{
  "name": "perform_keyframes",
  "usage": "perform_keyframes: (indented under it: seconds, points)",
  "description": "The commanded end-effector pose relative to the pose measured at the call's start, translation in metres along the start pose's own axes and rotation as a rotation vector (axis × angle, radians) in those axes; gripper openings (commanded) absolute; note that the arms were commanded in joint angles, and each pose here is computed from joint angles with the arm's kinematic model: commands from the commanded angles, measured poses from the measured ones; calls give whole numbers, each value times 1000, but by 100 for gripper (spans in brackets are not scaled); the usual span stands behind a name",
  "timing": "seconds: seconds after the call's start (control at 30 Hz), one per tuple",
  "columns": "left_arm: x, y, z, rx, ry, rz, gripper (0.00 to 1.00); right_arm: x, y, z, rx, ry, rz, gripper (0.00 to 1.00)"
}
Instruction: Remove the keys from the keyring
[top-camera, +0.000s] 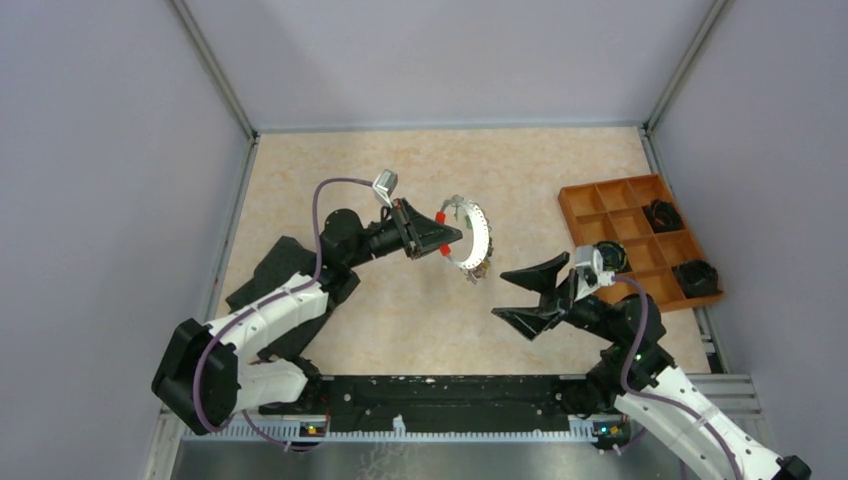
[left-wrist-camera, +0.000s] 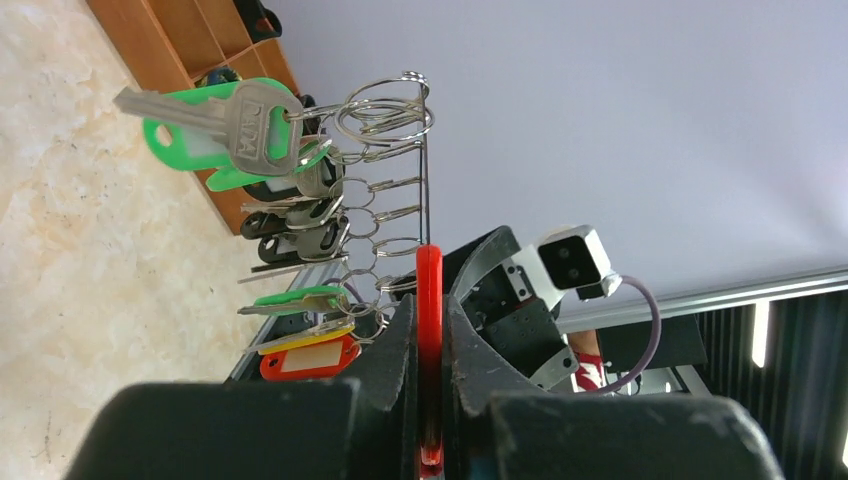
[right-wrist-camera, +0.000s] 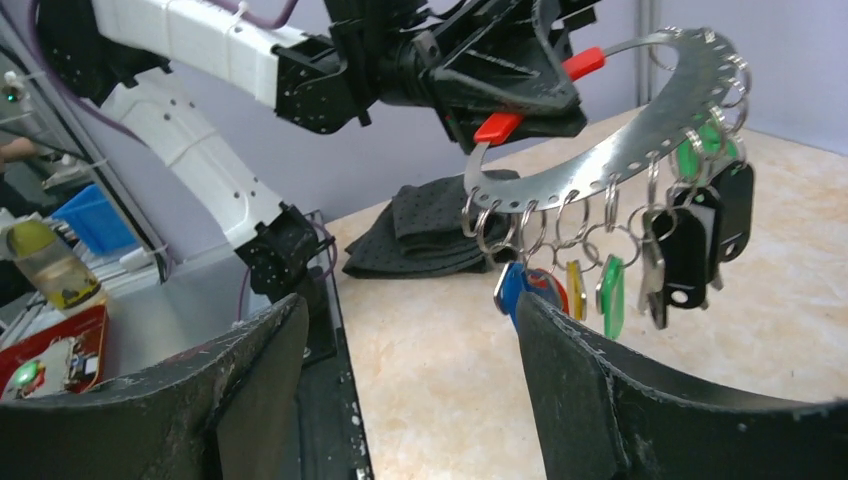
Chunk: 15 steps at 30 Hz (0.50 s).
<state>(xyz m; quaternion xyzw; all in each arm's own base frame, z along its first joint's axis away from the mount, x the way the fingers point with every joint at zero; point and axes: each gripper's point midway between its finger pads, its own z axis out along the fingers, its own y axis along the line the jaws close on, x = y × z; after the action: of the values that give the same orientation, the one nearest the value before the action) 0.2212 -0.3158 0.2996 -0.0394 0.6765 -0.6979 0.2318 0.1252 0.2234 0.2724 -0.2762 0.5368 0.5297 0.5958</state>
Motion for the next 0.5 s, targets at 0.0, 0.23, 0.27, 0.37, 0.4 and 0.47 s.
perform_keyframes:
  seconds: [0.0,0.23,0.27,0.37,0.4,0.47]
  points:
    - [-6,-34,4,86,7,24,0,-2,15,-1,-92,-36,-76,73]
    - [-8,-40,3,98,-8,32,0,19,14,9,-83,5,-126,64]
    - [-8,-41,3,101,-6,33,0,21,15,12,-79,10,-143,63]
    - [-8,-42,2,102,-2,33,0,28,13,19,-38,29,-188,63]
    - [-8,-42,2,104,-3,34,0,29,12,20,-27,26,-202,63]
    - [-6,-45,1,111,2,40,0,28,11,21,-14,8,-220,63]
